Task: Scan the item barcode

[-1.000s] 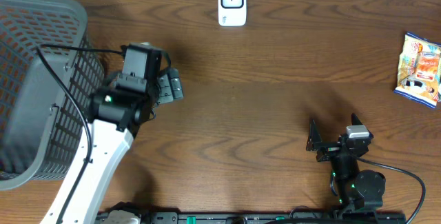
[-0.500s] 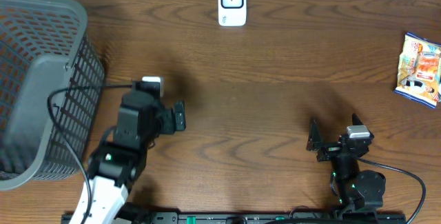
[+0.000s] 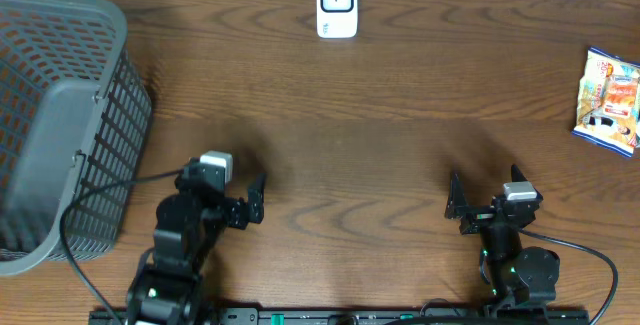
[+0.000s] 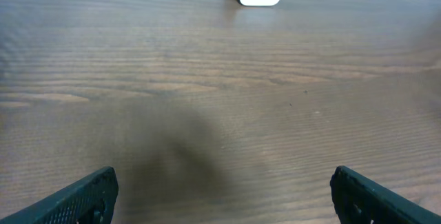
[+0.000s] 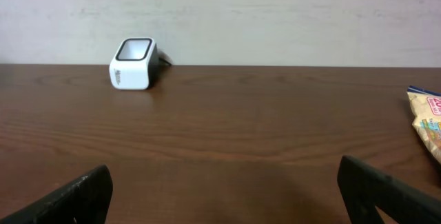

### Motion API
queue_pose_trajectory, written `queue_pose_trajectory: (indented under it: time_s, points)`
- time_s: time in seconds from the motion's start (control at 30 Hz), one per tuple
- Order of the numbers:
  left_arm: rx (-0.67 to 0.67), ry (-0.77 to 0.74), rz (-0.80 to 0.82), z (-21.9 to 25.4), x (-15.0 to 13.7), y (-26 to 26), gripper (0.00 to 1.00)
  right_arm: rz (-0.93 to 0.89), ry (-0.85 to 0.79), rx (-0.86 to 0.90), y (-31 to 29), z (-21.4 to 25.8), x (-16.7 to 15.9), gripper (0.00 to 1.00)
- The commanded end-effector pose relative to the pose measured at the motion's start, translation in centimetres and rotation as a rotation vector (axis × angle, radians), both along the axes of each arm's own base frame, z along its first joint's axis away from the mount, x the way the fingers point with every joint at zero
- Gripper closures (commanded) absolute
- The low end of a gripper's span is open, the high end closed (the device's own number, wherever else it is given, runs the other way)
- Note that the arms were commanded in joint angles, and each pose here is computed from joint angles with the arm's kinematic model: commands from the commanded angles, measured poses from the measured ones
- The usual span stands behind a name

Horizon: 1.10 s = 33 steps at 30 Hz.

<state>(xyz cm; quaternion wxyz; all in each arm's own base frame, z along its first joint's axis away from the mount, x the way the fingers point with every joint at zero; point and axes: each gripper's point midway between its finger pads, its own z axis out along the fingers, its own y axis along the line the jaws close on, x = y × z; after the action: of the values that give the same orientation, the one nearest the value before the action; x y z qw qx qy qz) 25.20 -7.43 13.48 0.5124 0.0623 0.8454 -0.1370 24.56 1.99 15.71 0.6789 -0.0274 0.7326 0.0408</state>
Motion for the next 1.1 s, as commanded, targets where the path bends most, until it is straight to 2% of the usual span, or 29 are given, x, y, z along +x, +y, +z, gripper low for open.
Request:
queue_pose_trajectory:
  time_s: [0.0,0.27,0.7,1.07]
  points:
    - [-0.003,-0.069,-0.02,0.5,-0.6,0.0,0.03,-0.004,-0.001,0.011,-0.1,0.0,0.0,0.01]
    - [-0.025,-0.174,-0.019,0.7,-1.5,0.2,0.02,-0.004,-0.001,0.011,-0.1,0.0,0.0,0.01]
    - [-0.067,-0.365,-0.008,2.0,-1.2,0.7,0.03,-0.004,-0.001,0.011,-0.1,0.0,0.0,0.01]
    - [-0.051,-0.401,0.036,2.6,-1.3,2.0,0.02,-0.004,-0.001,0.011,-0.1,0.0,0.0,0.01]
